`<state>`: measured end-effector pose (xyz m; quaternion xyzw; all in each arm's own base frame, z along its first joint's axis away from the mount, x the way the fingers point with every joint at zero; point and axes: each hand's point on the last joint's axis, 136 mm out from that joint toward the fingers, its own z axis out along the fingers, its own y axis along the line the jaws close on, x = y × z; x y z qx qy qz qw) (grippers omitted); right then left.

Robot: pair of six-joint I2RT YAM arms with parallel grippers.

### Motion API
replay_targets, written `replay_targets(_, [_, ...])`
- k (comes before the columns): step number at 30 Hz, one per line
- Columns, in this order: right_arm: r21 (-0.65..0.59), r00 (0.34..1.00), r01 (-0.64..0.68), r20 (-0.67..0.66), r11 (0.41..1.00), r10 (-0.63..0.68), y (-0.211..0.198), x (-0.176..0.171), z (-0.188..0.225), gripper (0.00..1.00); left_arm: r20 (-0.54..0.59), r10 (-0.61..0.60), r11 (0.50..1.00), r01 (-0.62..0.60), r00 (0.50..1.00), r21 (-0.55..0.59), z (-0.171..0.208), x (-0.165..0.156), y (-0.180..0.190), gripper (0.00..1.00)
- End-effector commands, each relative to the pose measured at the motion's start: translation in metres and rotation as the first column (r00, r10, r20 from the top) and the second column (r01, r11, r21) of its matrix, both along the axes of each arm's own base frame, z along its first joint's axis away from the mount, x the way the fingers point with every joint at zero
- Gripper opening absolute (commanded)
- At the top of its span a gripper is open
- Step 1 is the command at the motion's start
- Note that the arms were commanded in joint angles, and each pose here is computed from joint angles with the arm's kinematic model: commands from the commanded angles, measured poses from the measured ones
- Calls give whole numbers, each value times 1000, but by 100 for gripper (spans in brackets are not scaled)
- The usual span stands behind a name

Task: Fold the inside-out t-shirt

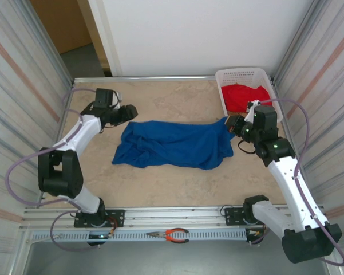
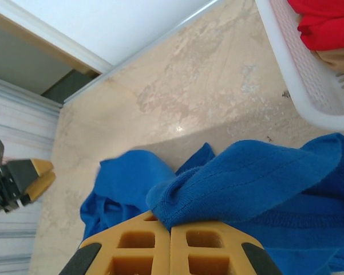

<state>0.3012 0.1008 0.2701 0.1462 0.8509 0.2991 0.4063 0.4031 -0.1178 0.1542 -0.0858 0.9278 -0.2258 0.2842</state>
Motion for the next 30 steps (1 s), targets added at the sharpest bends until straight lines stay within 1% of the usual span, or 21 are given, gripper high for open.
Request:
replay_targets(1, [-11,997,1,82,1000,0,1,8,25,0,-9,-40,988,41,999,148,-7,-44,-6,62])
replay_targets(4, [-14,997,1,79,1000,0,1,8,23,0,-31,-117,953,121,993,277,-22,-81,-28,60])
replay_targets(7, [-17,997,2,76,1000,-1,1,8,22,0,-74,-183,895,197,980,400,-40,-108,-47,58])
replay_targets(10, [-15,997,2,75,1000,-1,2,9,21,0,-99,-214,804,233,972,547,-56,-123,-55,55])
replay_targets(12, [-13,997,1,79,1000,0,2,9,23,0,-127,-221,747,252,967,616,-67,-127,-56,52])
replay_targets(15, [-14,997,3,80,1000,-2,1,9,24,0,-151,-226,695,268,962,667,-80,-127,-57,48])
replay_targets(19, [-18,996,3,85,1000,-1,1,8,26,0,-169,-237,664,286,957,691,-91,-124,-59,43])
replay_targets(25, [-18,997,3,83,1000,-2,1,8,25,0,-178,-262,630,308,948,713,-103,-118,-64,42])
replay_targets(28, [-17,996,3,86,1000,-1,1,8,26,0,-189,-266,596,315,945,739,-108,-115,-63,41])
replay_targets(29, [-17,996,3,90,1000,-2,0,8,28,0,-190,-270,584,318,944,747,-109,-113,-63,37])
replay_targets(30, [-19,996,5,91,1000,-3,0,8,28,0,-188,-271,573,315,944,756,-109,-111,-62,28])
